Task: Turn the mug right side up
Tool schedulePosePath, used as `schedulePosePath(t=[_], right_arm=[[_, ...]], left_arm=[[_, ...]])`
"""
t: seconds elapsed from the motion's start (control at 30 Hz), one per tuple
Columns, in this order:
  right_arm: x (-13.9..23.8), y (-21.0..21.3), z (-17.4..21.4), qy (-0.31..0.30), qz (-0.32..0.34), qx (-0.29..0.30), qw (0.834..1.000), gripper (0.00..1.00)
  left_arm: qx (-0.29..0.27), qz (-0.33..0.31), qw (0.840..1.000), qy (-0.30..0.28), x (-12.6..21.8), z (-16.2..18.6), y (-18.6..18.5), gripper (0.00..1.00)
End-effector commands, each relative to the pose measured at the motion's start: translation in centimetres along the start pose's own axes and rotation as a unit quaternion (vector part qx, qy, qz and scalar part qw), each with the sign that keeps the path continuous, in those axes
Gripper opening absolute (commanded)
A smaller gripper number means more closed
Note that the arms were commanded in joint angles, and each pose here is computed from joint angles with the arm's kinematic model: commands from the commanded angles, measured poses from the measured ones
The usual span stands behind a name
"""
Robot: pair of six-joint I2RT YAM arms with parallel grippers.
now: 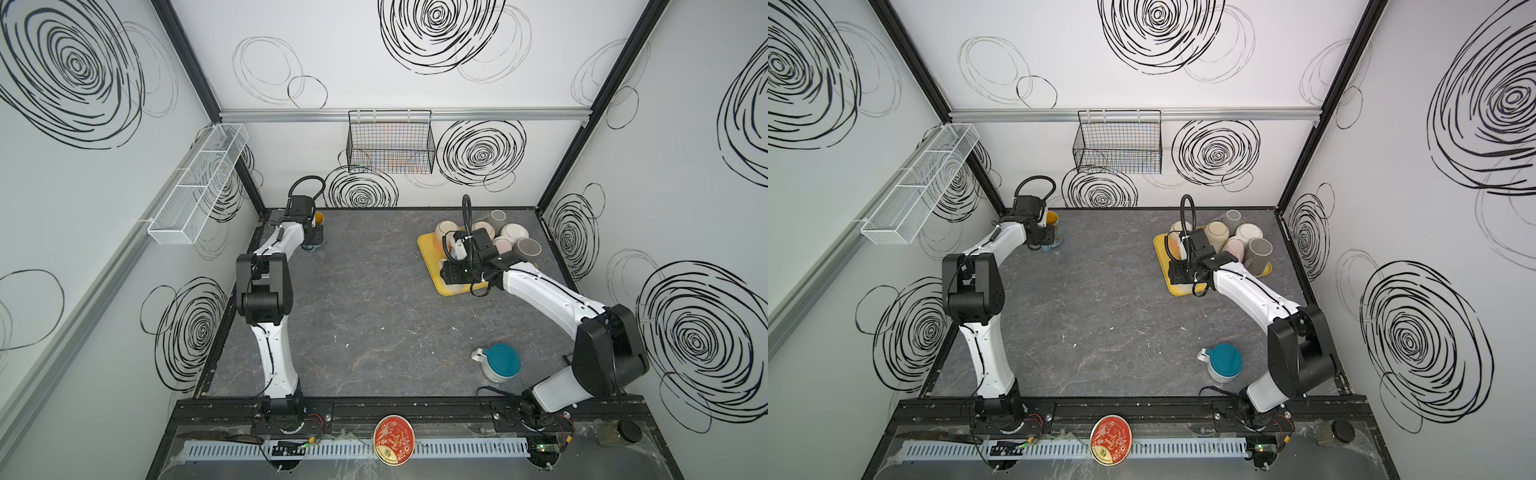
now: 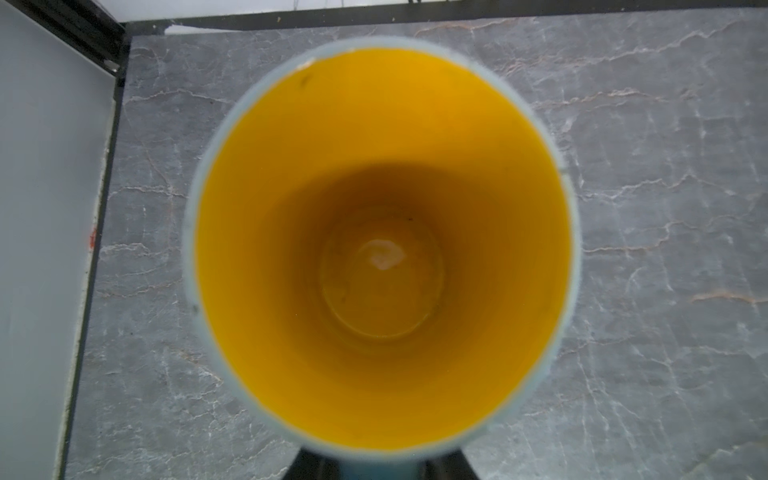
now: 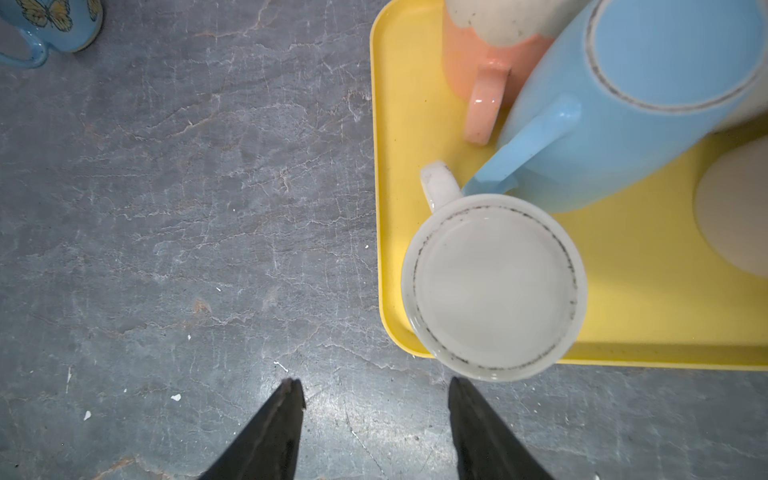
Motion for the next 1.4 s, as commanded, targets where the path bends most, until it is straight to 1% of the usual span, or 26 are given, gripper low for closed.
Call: schedulePosePath(t=[0.0, 0.17, 0.27, 0.37, 0.43, 0.57, 0.67, 0.8, 0.87, 0.93, 1.03, 1.07, 1.13, 1.2, 1.37], right_arm=[[-0.1, 0.2, -0.5, 0.018, 0.013, 0.008, 1.0, 0.61], [-0.3, 0.3, -0.6, 0.022, 0.016, 0.012, 1.0, 0.61], [-0.1, 0.4, -0.6, 0.023, 0.024, 0.014, 0.999, 0.62], [0.1, 0.3, -0.4, 0.023, 0.033, 0.014, 0.999, 0.62], [0.4, 0.3, -0.3, 0.015, 0.026, 0.005, 1.0, 0.63], [1.1, -0.3, -0.1, -0.006, 0.014, -0.02, 1.0, 0.63], [1.7, -1.3, 0.2, -0.017, 0.006, -0.049, 0.999, 0.63], [2.7, -2.7, 0.8, -0.04, -0.007, -0.088, 0.995, 0.63], [3.0, -3.0, 1.3, -0.053, -0.018, -0.104, 0.993, 0.63], [3.0, -3.3, 1.8, -0.062, -0.038, -0.119, 0.99, 0.62], [3.0, -3.5, 2.5, -0.064, -0.052, -0.133, 0.988, 0.62], [3.1, -3.5, 2.7, -0.062, -0.054, -0.137, 0.987, 0.62], [3.0, -3.4, 3.1, -0.053, -0.057, -0.142, 0.987, 0.61], [2.8, -3.3, 3.6, -0.046, -0.061, -0.147, 0.986, 0.6], [2.3, -3.0, 4.6, -0.042, -0.075, -0.161, 0.983, 0.57]], left_arm=[[0.011, -0.002, 0.998, -0.06, 2.3, -2.1, 0.8, 0.38], [0.015, -0.016, 0.998, -0.059, 3.3, -2.2, 1.3, 0.45], [0.023, -0.025, 0.997, -0.074, 4.9, -2.5, 1.5, 0.47], [0.045, -0.019, 0.993, -0.104, 7.3, -2.8, 1.3, 0.48], [0.058, -0.005, 0.991, -0.124, 8.9, -2.6, 0.6, 0.48], [0.07, 0.043, 0.987, -0.139, 10.6, -1.0, -1.8, 0.49], [0.066, 0.087, 0.985, -0.135, 10.9, 1.6, -4.8, 0.49], [0.053, 0.156, 0.979, -0.119, 10.5, 6.0, -10.1, 0.49], [0.055, 0.216, 0.969, -0.105, 10.2, 8.3, -13.4, 0.48], [0.048, 0.291, 0.952, -0.082, 10.0, 10.6, -17.7, 0.48], [0.022, 0.351, 0.934, -0.054, 9.7, 12.8, -23.3, 0.48], [0.013, 0.367, 0.929, -0.047, 9.6, 13.2, -24.8, 0.48], [0.021, 0.391, 0.92, -0.02, 8.9, 14.2, -27.6, 0.49], [0.027, 0.405, 0.914, -0.006, 8.4, 14.5, -29.6, 0.49], [0.058, 0.425, 0.903, 0.015, 6.8, 14.9, -32.3, 0.49]])
Point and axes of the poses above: each gripper's point midway between its finger pads, its own x axis back along the fingers, its own y axis along the line the jaws close on, z = x × y, the point moved 9 cm from there along x, back along the fingers, and after that the axes turned 15 degrees about x, right-handed, at the moved point
